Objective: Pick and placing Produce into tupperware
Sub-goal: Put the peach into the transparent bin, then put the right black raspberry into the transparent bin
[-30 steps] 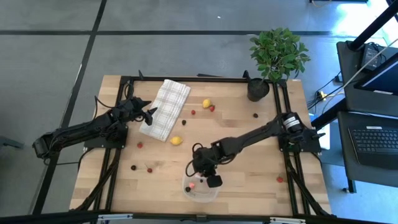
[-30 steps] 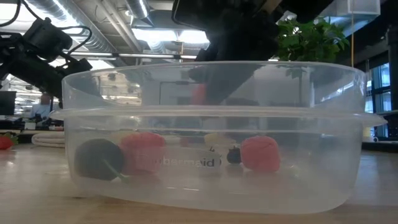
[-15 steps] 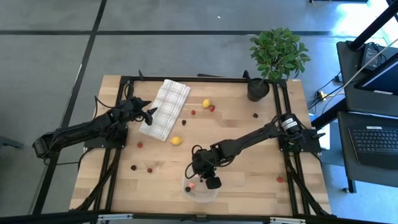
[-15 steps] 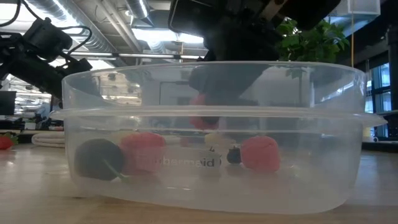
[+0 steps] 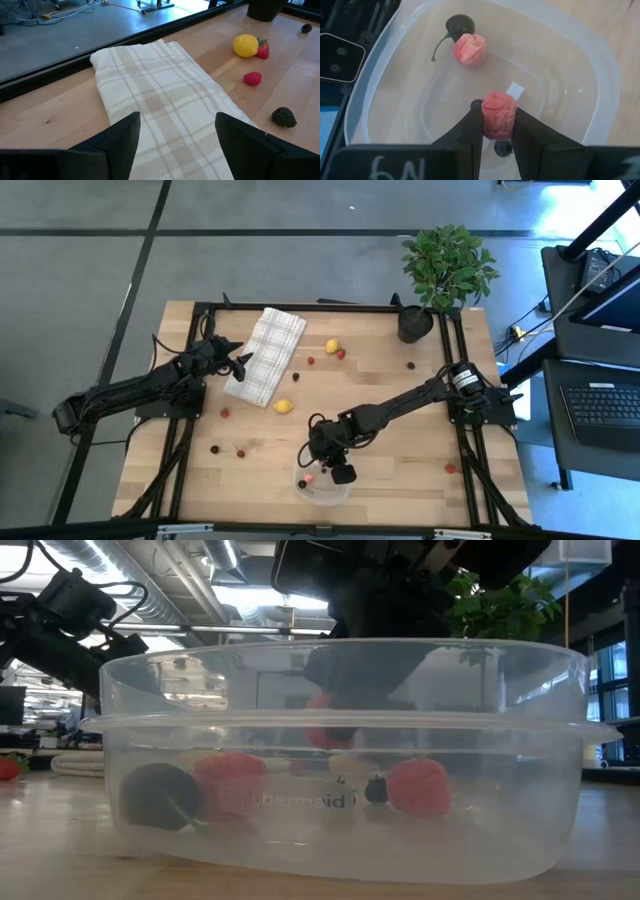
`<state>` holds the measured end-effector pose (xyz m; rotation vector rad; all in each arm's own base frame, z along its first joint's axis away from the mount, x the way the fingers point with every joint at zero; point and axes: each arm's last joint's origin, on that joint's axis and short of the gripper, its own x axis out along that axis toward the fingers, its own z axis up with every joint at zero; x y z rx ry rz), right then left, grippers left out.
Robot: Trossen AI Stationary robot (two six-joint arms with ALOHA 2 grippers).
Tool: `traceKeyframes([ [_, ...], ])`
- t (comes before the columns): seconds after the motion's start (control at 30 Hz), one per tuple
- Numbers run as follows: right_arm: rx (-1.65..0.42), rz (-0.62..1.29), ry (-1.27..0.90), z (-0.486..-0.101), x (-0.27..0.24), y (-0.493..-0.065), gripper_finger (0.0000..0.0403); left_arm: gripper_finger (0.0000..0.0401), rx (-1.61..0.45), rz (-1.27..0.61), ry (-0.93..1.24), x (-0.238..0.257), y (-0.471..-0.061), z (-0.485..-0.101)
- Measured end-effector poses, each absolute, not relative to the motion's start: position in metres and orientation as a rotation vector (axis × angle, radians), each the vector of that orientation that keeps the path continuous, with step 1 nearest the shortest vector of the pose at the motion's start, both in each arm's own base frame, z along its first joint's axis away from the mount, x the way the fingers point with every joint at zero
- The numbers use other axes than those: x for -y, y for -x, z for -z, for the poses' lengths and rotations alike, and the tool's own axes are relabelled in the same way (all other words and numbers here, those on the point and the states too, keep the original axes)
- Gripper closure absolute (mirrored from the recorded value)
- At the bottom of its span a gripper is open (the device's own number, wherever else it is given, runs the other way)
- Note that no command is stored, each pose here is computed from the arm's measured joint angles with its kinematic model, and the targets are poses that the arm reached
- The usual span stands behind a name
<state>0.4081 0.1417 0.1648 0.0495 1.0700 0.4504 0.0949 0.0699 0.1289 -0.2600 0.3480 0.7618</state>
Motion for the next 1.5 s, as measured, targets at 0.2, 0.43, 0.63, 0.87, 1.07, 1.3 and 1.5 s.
traceKeyframes([
  [0.2, -1.070, -0.450, -0.049, -0.165, -0.142, -0.408, 0.0315, 0.0151, -0.348, -0.762, 0.260, -0.070, -0.095, -0.129],
  [0.43, -1.070, -0.450, -0.050, -0.165, -0.142, -0.408, 0.0301, 0.0151, -0.348, -0.762, 0.260, -0.070, -0.095, -0.129],
  [0.63, -1.070, -0.450, -0.050, -0.165, -0.142, -0.408, 0.0261, 0.0151, -0.348, -0.762, 0.260, -0.070, -0.095, -0.129],
  [0.87, -1.070, -0.451, -0.048, -0.165, -0.142, -0.408, 0.0238, 0.0151, -0.348, -0.762, 0.260, -0.070, -0.095, -0.129],
  [1.07, -1.049, -0.444, -0.069, -0.166, -0.142, -0.410, 0.0235, 0.0151, -0.348, -0.762, 0.260, -0.070, -0.095, -0.129],
  [1.3, -1.034, -0.435, -0.099, -0.185, -0.140, -0.405, 0.0235, 0.0151, -0.348, -0.762, 0.260, -0.070, -0.095, -0.129],
  [1.5, -1.051, -0.375, -0.139, -0.224, -0.121, -0.388, 0.0235, 0.0151, -0.349, -0.762, 0.260, -0.070, -0.095, -0.129],
])
